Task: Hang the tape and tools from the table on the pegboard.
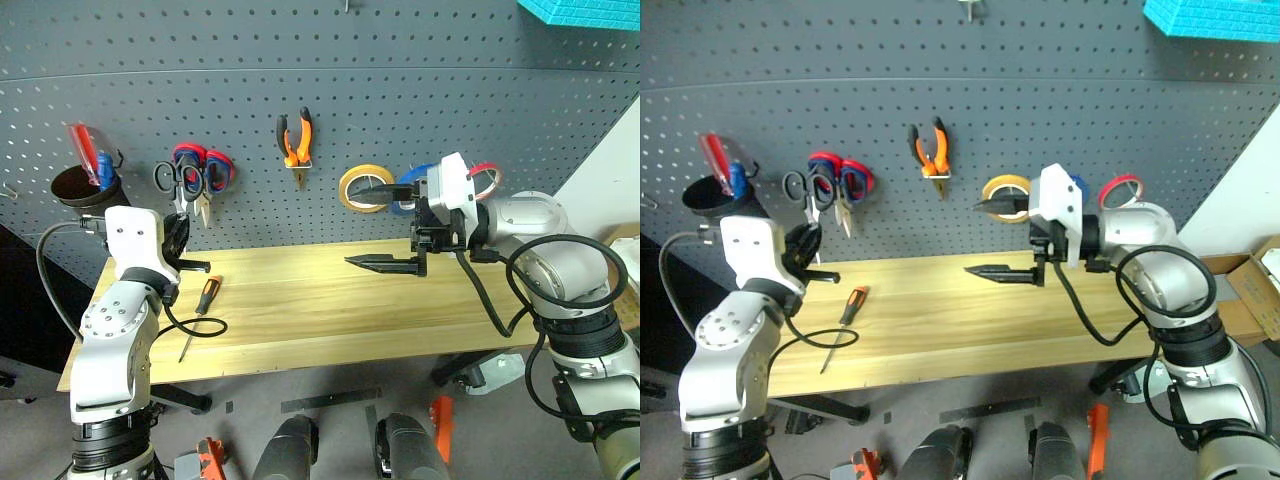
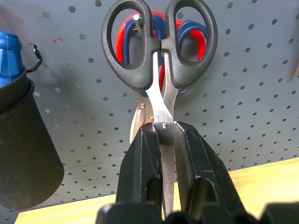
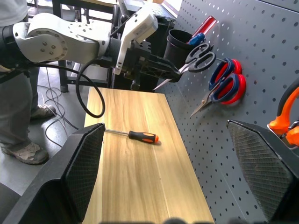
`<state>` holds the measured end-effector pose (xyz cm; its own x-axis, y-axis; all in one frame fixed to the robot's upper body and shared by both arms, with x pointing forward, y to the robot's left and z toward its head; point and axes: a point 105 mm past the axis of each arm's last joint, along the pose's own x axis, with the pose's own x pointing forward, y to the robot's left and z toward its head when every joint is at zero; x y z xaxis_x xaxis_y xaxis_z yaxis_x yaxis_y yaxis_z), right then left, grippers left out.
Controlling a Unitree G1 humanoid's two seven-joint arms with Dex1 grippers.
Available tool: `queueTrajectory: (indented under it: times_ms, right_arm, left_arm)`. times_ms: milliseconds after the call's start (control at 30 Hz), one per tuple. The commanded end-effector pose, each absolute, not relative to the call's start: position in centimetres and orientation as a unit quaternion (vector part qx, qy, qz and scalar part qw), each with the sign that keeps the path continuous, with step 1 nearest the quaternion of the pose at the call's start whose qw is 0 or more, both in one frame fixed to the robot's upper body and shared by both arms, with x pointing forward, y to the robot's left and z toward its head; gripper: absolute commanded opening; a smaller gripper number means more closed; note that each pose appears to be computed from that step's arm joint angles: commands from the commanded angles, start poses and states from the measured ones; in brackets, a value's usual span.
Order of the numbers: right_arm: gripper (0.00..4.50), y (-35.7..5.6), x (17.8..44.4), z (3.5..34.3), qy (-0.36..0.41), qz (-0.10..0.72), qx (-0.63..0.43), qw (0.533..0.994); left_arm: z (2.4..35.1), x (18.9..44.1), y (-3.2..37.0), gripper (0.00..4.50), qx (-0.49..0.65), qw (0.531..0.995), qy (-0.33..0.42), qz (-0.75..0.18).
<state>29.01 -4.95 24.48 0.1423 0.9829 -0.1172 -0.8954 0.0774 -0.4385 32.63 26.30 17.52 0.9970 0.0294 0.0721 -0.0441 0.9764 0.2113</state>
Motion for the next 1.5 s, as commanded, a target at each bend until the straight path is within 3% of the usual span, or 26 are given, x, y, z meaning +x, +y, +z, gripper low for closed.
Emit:
queueTrajectory:
  times_ms: [33, 600, 800, 1200, 1233, 1500]
  right_arm:
    - [4.5, -4.6, 28.1, 25.7, -0.128, 0.651, -0.224, 0.714]
    - [4.5, -4.2, 27.7, 25.7, -0.129, 0.658, -0.216, 0.71]
    - [4.5, -3.8, 27.7, 27.3, -0.164, 0.649, -0.199, 0.716]
    - [4.5, -3.8, 27.7, 26.9, -0.164, 0.646, -0.197, 0.719]
    - [4.5, -3.8, 27.7, 26.9, -0.163, 0.646, -0.198, 0.719]
    - [4.5, -4.2, 27.9, 26.5, -0.149, 0.646, -0.2, 0.721]
  left_arm:
    - [18.4, 32.6, 26.2, 0.1, 0.116, 0.992, -0.047, 0.013]
    - [17.9, 33.0, 26.1, 0.1, 0.105, 0.994, -0.034, 0.007]
    - [17.8, 32.9, 26.4, 0.1, 0.091, 0.995, -0.042, 0.021]
    - [18.9, 32.8, 26.5, 4.3, 0.088, 0.993, -0.078, 0.031]
    - [19.1, 32.7, 26.4, 4.49, 0.09, 0.992, -0.084, 0.031]
    - [17.9, 30.8, 27.4, 4.49, 0.099, 0.99, -0.079, 0.065]
